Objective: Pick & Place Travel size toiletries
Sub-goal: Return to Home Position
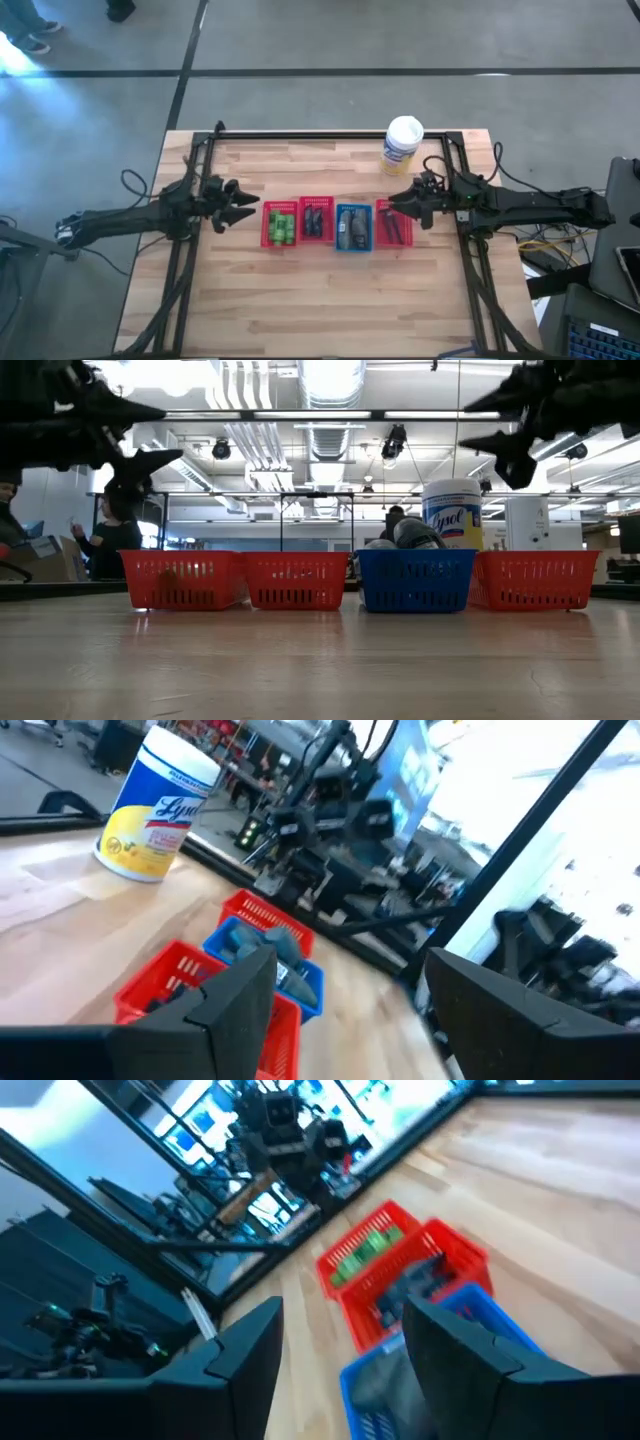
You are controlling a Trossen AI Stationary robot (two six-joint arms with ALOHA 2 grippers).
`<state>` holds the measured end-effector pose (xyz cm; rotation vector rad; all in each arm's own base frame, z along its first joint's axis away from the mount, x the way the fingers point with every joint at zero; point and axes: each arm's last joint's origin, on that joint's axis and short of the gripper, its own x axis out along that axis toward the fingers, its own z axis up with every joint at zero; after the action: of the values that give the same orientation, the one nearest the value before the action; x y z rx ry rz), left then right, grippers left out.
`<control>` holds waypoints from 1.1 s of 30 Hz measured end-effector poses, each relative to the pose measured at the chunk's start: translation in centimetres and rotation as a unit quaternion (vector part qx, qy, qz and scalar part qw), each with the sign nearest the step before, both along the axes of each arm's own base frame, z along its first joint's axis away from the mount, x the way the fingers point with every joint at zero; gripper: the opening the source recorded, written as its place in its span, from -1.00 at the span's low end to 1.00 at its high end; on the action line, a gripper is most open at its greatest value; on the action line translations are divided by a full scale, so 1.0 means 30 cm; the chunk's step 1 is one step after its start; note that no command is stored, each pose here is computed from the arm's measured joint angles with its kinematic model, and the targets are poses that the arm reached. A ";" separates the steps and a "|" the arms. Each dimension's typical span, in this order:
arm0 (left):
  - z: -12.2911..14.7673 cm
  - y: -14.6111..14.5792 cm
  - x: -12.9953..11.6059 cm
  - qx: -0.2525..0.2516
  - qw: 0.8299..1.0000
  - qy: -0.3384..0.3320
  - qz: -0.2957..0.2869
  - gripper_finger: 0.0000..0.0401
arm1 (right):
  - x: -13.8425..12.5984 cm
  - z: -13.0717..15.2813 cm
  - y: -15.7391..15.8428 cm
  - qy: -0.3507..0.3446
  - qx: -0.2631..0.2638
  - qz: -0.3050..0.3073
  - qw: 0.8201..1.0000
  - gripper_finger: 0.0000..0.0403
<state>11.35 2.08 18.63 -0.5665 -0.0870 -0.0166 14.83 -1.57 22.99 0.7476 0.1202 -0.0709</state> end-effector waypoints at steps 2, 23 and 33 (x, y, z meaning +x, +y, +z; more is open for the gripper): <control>-0.037 -0.002 -0.009 -0.019 1.000 0.009 -0.001 0.30 | -0.004 -0.033 0.001 0.013 0.002 0.000 1.000 -0.01; -0.060 -0.011 -0.024 -0.043 0.998 0.042 -0.001 0.30 | -0.089 -0.376 0.011 0.194 0.024 0.001 0.981 -0.30; -0.052 -0.047 -0.058 0.162 0.985 0.007 -0.055 0.30 | -0.092 -0.384 0.012 0.208 0.026 0.002 0.978 -0.45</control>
<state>9.62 0.68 17.08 -0.2446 -0.0382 -0.1323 12.06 -1.21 11.47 0.7779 0.5236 -0.2217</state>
